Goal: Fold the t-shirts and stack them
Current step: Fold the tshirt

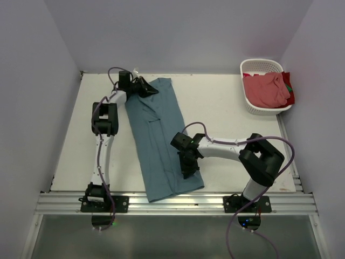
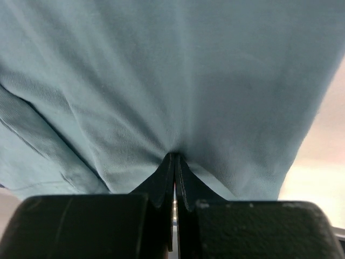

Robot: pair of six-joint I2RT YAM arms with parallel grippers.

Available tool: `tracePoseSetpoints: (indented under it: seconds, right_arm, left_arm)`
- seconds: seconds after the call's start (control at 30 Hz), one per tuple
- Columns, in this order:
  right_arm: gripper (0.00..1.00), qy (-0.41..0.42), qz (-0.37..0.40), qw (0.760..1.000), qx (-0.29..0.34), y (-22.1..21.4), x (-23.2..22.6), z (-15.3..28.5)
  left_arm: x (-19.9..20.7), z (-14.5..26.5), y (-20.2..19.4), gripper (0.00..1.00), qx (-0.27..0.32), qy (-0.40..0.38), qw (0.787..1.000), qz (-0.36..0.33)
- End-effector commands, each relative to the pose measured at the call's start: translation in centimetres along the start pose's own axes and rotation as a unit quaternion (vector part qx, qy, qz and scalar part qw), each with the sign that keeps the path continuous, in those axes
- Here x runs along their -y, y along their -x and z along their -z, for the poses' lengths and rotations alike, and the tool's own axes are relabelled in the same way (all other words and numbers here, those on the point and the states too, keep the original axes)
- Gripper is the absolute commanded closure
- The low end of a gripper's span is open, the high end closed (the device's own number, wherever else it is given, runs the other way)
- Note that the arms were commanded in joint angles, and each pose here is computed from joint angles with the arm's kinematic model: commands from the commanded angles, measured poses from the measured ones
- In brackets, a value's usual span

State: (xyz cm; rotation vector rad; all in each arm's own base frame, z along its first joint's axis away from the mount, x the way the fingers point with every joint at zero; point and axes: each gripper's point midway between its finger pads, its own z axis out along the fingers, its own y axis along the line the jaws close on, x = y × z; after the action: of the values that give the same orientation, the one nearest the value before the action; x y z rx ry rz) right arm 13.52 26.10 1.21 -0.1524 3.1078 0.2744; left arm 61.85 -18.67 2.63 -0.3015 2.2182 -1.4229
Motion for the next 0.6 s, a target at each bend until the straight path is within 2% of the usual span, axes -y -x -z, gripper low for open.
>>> tracePoseSetpoints:
  seconds: [0.0,0.1,0.3,0.4,0.43,0.5,0.53,0.57]
  right_arm:
    - [1.00,-0.011,-0.008,0.999,-0.050,-3.4,-0.2,-0.1]
    - [1.00,-0.009,0.000,0.999,-0.044,-3.7,-1.0,0.3]
    - [1.00,0.002,0.018,1.000,-0.014,-3.1,-2.4,1.7]
    - [0.92,0.028,0.041,0.998,0.032,-1.2,-4.1,3.8]
    - [0.89,0.037,0.055,0.996,0.065,0.3,-5.0,5.2]
    - [0.62,0.044,0.072,0.990,0.110,2.0,-5.8,7.7]
    - [0.53,0.037,0.088,0.982,0.162,4.2,-6.4,10.0]
    - [0.39,0.036,0.095,0.977,0.187,5.3,-6.6,11.4]
  left_arm:
    - [2.2,-1.9,-1.5,0.95,-0.024,-0.047,0.998,-0.025]
    - [5.2,-2.3,-2.4,0.95,-0.041,-0.083,0.995,-0.049]
    - [13.6,-1.2,-3.1,0.94,-0.056,-0.169,0.977,-0.119]
    - [18.8,1.2,-2.2,0.91,-0.038,-0.202,0.965,-0.166]
    - [22.2,3.0,-1.5,0.90,-0.021,-0.215,0.957,-0.195]
    - [24.4,4.9,-0.3,0.84,0.013,-0.205,0.952,-0.228]
    - [27.6,7.3,0.5,0.80,0.040,-0.201,0.944,-0.258]
    - [26.9,8.1,2.0,0.72,0.074,-0.147,0.949,-0.267]
